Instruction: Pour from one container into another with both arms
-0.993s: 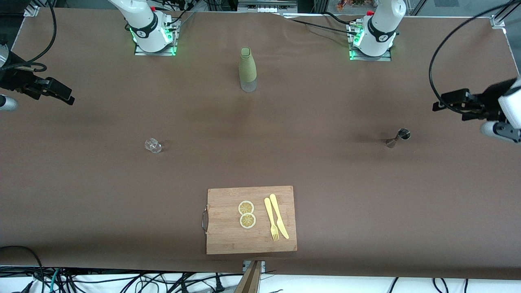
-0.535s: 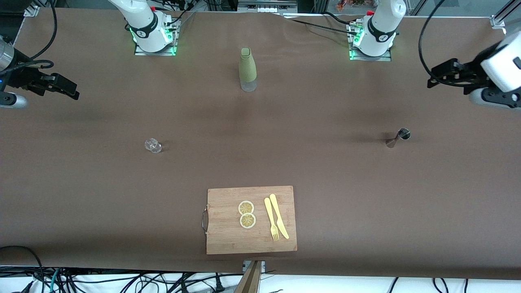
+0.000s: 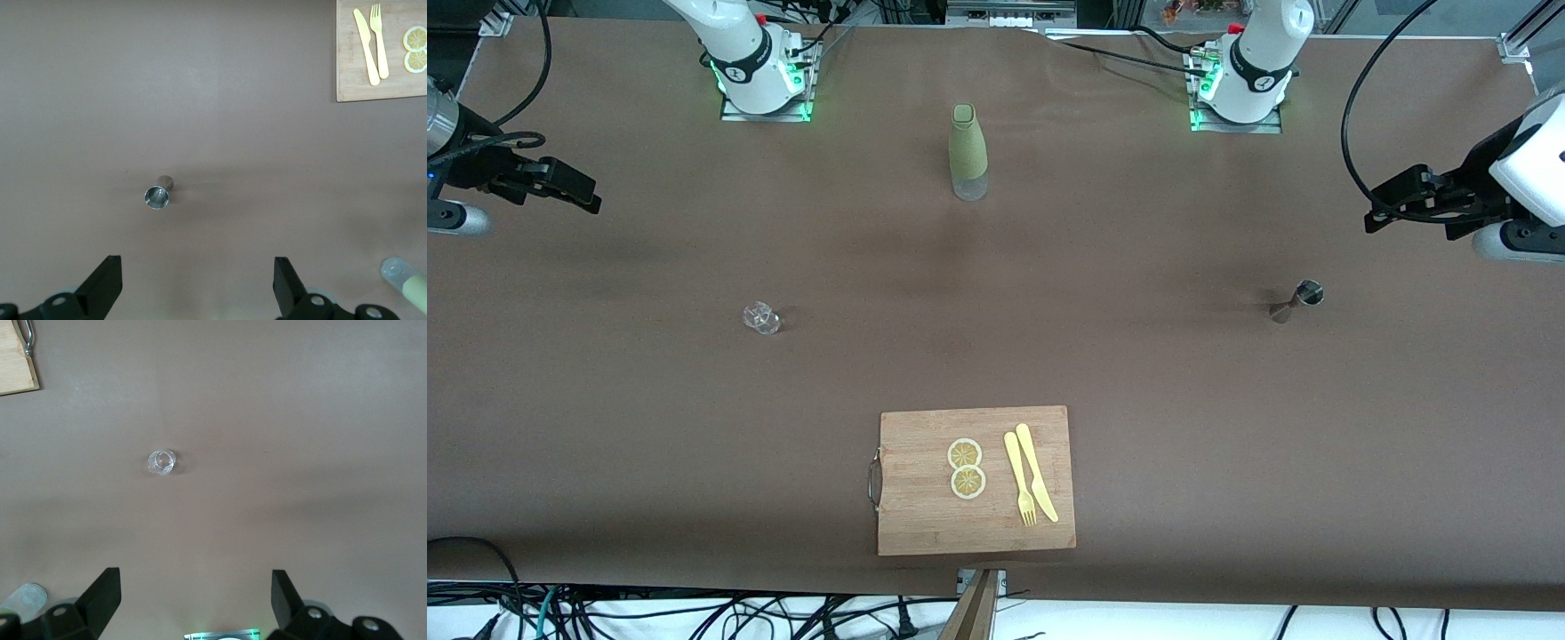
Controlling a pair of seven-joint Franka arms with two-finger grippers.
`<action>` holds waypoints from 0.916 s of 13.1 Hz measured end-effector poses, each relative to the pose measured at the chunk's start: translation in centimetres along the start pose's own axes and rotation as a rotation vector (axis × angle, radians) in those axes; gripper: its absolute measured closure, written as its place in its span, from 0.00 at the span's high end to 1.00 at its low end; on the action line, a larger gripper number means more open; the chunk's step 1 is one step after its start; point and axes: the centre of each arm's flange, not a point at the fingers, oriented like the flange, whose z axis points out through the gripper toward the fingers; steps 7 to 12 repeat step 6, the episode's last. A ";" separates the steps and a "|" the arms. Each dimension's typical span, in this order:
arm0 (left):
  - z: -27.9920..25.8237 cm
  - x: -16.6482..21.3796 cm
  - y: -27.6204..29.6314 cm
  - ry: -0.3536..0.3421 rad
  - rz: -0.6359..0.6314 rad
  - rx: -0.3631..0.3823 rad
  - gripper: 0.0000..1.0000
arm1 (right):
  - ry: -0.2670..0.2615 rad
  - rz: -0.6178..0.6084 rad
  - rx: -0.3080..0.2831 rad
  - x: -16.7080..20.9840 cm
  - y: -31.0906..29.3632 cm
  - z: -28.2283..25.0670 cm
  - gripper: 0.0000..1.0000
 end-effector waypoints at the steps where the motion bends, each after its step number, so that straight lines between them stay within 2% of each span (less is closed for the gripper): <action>1: 0.0 0.0 0.2 -0.002 -0.011 0.000 1.00 | 0.000 0.001 0.000 0.0 0.0 0.0 1.00; 12: 0.1 -0.1 0.7 -0.006 -0.011 0.000 1.00 | -0.002 0.003 0.000 0.0 0.2 0.1 1.00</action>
